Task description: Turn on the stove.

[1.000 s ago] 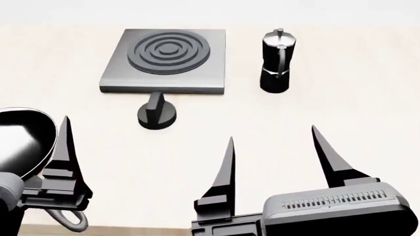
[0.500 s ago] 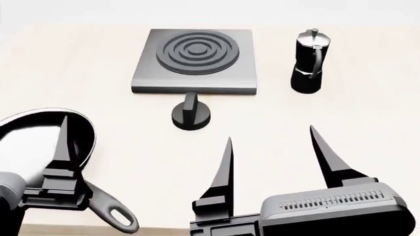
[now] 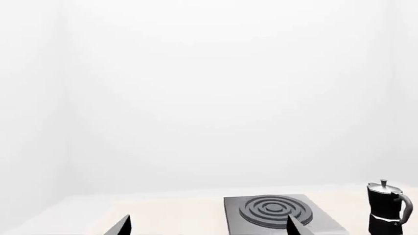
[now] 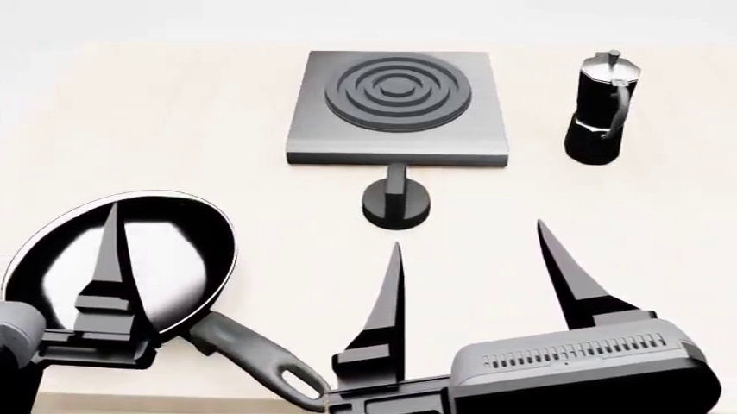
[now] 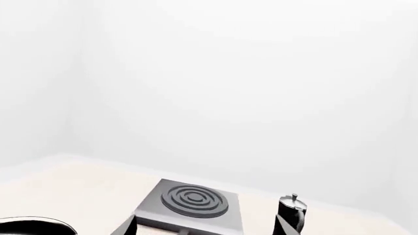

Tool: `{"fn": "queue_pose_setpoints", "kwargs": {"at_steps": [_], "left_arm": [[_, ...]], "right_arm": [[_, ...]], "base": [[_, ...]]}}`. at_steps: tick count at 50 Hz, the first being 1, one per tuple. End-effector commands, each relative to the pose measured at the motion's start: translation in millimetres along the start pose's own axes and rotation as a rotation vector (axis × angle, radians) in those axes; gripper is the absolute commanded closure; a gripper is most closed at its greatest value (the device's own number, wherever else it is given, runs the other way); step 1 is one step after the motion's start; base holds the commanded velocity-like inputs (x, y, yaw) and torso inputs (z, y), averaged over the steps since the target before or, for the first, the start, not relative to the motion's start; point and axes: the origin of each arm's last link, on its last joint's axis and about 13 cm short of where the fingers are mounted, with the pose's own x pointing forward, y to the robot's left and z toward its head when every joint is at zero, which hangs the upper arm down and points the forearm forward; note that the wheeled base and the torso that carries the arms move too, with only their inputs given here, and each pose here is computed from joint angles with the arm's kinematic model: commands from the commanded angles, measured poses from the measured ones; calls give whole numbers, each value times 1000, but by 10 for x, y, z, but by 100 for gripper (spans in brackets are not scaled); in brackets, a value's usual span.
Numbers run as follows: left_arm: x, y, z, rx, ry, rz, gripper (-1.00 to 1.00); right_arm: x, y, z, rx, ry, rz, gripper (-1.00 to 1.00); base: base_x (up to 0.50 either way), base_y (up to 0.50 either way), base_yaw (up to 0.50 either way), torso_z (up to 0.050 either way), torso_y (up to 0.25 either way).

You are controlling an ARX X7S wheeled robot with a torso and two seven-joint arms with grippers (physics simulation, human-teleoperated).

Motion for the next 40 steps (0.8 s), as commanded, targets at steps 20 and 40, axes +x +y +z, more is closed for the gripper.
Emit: {"fn": "queue_pose_setpoints", "kwargs": {"at_steps": [20,40], "left_arm": [[5,-4,-18,2,3,0,-100],[9,2,-17,8,5,4,-100]], "right_arm": [[8,22,-12,22,-5,30,-100],[21,22,-43,31,17,29,-100]], "base": [[0,111,0,0,0],[112,0,0,0,0]]}}
